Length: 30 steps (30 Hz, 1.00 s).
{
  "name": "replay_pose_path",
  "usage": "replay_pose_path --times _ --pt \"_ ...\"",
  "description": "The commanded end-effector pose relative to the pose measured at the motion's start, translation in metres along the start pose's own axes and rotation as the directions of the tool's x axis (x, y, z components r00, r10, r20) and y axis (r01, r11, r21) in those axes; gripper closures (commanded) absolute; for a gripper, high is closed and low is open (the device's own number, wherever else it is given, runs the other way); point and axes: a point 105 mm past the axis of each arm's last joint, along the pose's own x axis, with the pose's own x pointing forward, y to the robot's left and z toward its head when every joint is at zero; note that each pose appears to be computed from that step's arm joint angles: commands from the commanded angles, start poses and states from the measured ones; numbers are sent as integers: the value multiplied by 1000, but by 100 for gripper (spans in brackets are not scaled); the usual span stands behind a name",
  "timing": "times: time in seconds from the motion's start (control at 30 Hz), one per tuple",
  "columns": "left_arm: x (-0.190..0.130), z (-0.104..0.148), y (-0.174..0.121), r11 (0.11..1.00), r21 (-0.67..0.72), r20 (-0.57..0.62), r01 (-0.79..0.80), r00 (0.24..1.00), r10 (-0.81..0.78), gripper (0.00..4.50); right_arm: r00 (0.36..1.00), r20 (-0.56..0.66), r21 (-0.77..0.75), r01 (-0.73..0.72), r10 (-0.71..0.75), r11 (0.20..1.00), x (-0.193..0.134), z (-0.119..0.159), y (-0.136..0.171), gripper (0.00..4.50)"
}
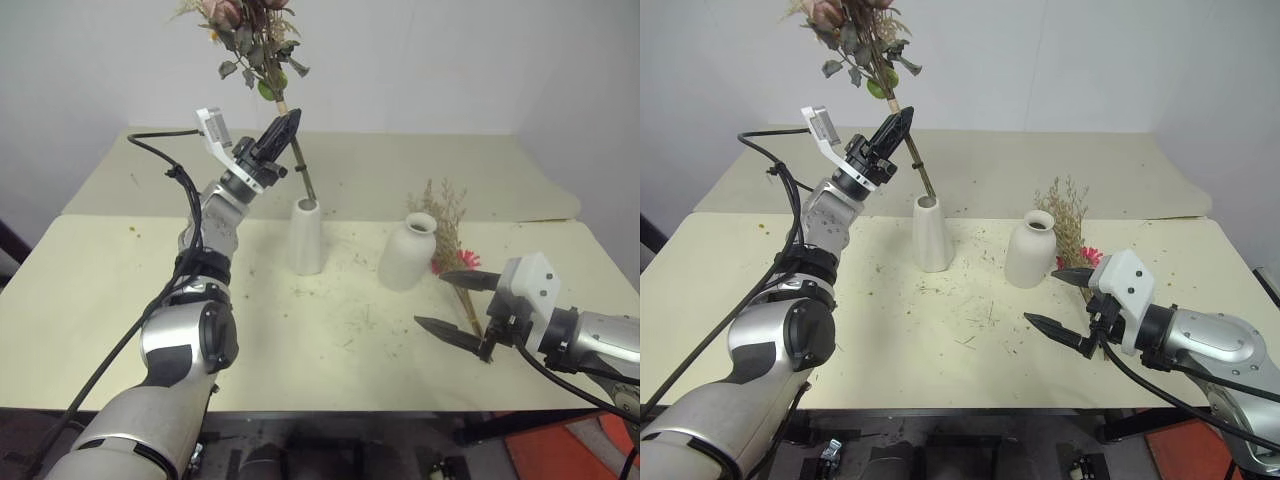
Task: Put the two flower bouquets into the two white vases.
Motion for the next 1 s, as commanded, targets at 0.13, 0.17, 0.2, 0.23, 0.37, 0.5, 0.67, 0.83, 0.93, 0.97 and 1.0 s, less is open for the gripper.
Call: replay_pose_path --times 0.13,0.17,0.2,0.23,0.37,0.5,0.67,0.83,0.93,0.97,1.0 --pt "-1 13 -7 998 35 18 46 999 -47 441 1000 16 -38 -1 2 999 0 7 -2 0" --pt "-2 12 -7 998 35 13 45 999 -45 441 1000 15 -38 -3 3 999 0 7 -2 0" --pt "-3 11 -6 999 34 9 39 999 -39 441 1000 14 -37 -4 5 999 1 7 -2 0" --pt "-4 10 -5 999 31 6 34 999 -34 441 1000 14 -37 -5 5 999 1 7 -2 0" --pt "-7 6 -3 999 34 -6 20 1000 -20 441 1000 15 -38 -8 9 999 1 7 -2 0" --pt "-7 0 0 997 75 -16 -11 1000 12 441 1000 18 -42 -6 7 999 2 8 -3 0" --pt "-3 -10 -5 990 141 -46 11 999 -5 441 1000 21 -46 -4 5 999 1 9 -3 0" --pt "-4 -26 -22 977 167 -111 131 987 -113 441 1000 20 -46 1 0 999 0 9 -3 0" --pt "-5 -30 -24 974 174 -128 148 984 -127 441 1000 21 -46 3 -3 999 -1 10 -3 0" --pt "-6 -31 -25 973 177 -133 151 983 -128 441 1000 22 -46 4 -3 999 -1 10 -3 0" --pt "-6 -32 -25 971 183 -140 155 982 -130 441 1000 23 -47 5 -4 999 -1 10 -3 0"
